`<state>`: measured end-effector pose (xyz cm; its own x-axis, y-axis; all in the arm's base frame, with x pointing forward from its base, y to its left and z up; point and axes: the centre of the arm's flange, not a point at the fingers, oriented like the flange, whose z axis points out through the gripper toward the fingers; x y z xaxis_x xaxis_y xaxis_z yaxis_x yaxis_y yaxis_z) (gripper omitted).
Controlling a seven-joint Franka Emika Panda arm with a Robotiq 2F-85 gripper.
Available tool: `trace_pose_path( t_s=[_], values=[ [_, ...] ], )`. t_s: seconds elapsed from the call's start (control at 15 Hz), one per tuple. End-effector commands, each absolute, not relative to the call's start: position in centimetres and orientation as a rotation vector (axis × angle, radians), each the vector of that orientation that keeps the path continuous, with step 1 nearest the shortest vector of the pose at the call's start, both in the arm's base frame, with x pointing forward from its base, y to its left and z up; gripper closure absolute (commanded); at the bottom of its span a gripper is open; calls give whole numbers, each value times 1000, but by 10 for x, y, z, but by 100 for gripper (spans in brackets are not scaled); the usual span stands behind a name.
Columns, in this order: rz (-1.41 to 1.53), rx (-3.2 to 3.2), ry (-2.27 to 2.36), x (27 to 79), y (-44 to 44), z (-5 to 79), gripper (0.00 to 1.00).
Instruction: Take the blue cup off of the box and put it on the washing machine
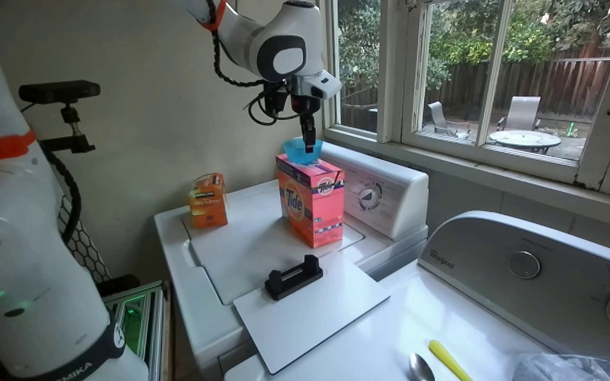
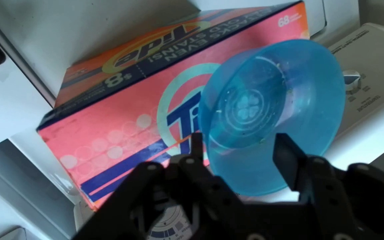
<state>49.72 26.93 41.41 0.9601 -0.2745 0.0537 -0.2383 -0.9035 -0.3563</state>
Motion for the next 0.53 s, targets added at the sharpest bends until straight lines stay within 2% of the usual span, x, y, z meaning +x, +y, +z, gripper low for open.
trace_pose_path(
  t_s=[0.0, 0.2, 0.27, 0.47],
  values=[
    [-148, -2769, 363, 507, 273, 411, 74],
    [-127, -2775, 358, 508, 270, 408, 96],
    [-119, -2776, 350, 508, 270, 407, 100],
    [-110, -2775, 351, 508, 270, 406, 100]
  ],
)
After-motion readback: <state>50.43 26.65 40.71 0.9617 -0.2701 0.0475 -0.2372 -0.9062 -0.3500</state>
